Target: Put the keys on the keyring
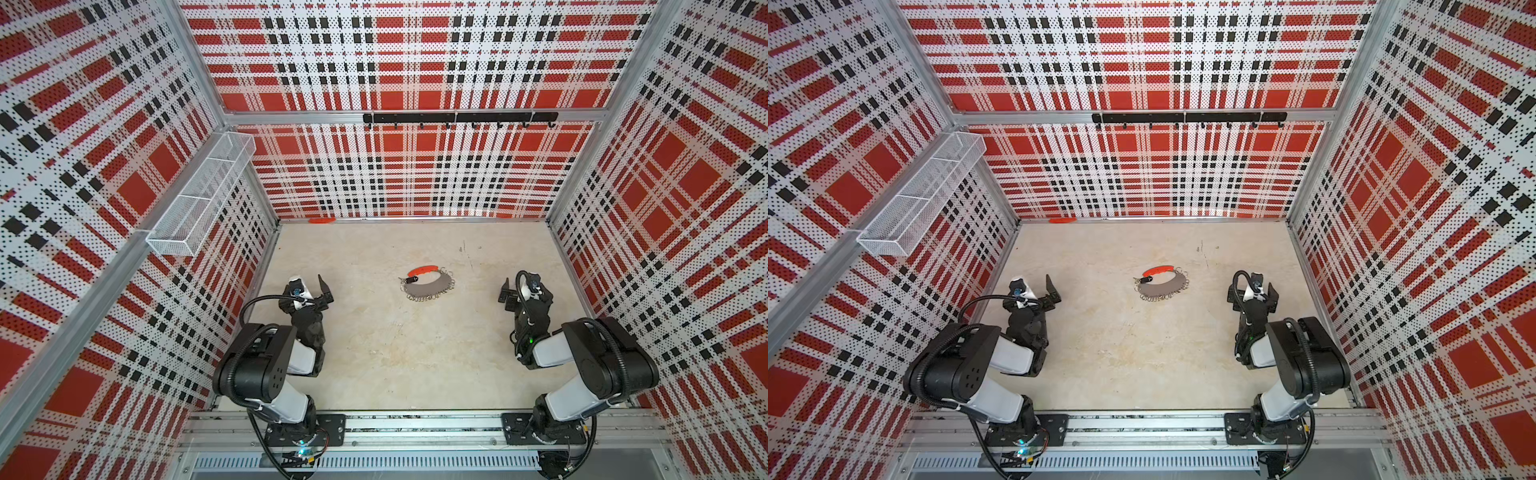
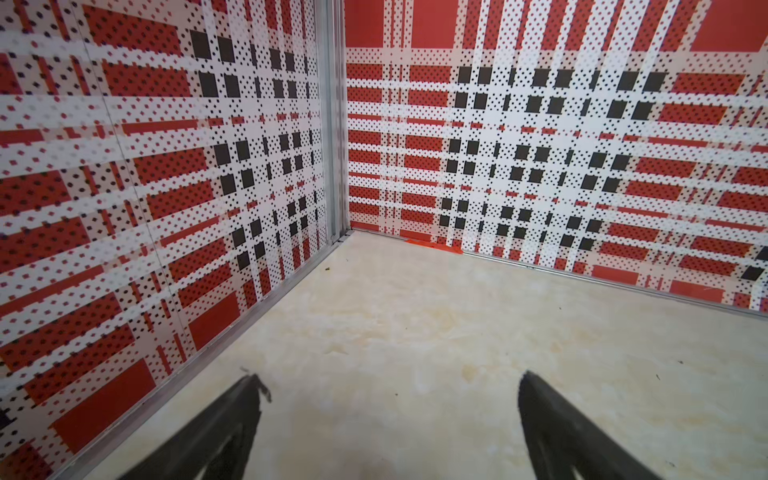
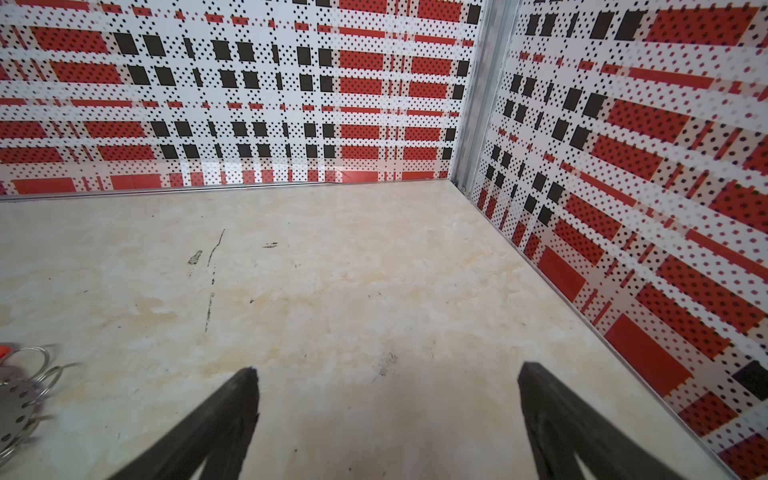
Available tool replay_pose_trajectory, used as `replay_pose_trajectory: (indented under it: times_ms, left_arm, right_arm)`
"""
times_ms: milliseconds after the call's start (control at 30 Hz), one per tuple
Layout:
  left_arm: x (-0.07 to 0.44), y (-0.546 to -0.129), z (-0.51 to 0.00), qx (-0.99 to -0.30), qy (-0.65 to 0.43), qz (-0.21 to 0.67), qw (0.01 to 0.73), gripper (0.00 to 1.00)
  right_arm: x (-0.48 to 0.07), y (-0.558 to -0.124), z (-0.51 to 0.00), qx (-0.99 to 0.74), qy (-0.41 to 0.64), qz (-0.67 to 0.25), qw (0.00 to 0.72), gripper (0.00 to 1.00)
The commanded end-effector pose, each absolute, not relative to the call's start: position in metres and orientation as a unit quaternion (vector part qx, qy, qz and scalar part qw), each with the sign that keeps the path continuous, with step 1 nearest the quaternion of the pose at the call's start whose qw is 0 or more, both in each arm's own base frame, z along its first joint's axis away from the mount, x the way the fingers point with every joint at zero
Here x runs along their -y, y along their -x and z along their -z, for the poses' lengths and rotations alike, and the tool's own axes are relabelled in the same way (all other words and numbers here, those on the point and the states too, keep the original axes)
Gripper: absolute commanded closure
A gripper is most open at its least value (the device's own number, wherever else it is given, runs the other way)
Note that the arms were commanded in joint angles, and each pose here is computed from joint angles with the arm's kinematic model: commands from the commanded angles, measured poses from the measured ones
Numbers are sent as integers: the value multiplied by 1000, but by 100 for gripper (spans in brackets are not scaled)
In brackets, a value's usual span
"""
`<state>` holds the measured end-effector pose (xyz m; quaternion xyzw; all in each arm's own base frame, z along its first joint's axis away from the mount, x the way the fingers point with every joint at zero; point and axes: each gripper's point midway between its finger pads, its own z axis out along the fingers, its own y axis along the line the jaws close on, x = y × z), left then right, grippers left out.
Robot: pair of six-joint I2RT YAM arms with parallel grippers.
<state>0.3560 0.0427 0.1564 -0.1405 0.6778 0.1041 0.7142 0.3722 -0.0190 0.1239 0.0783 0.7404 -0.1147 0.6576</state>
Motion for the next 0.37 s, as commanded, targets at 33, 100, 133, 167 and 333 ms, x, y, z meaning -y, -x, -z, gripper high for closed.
replay_pose_trajectory:
  times_ms: [33,100,133,167,333]
  left_arm:
    - [-45,-353,-164,-663,147,-108,726,2]
    - [-45,-353,-164,-663,147,-108,726,2]
    - [-45,-353,-164,-663,147,-108,726,2]
    - [-45,-354,-164,-664,146,-108,725,2]
    - [-45,-354,-164,-664,146,-108,726,2]
  right_arm:
    - [23,-376,-137,-723,-88,119,675,0]
    - [23,-378,-136,-727,-86,118,671,0]
    - [23,-381,-135,-730,-85,112,669,0]
    - [24,-383,-133,-734,-84,103,666,0]
    - [20,-381,-133,-734,-70,94,669,0]
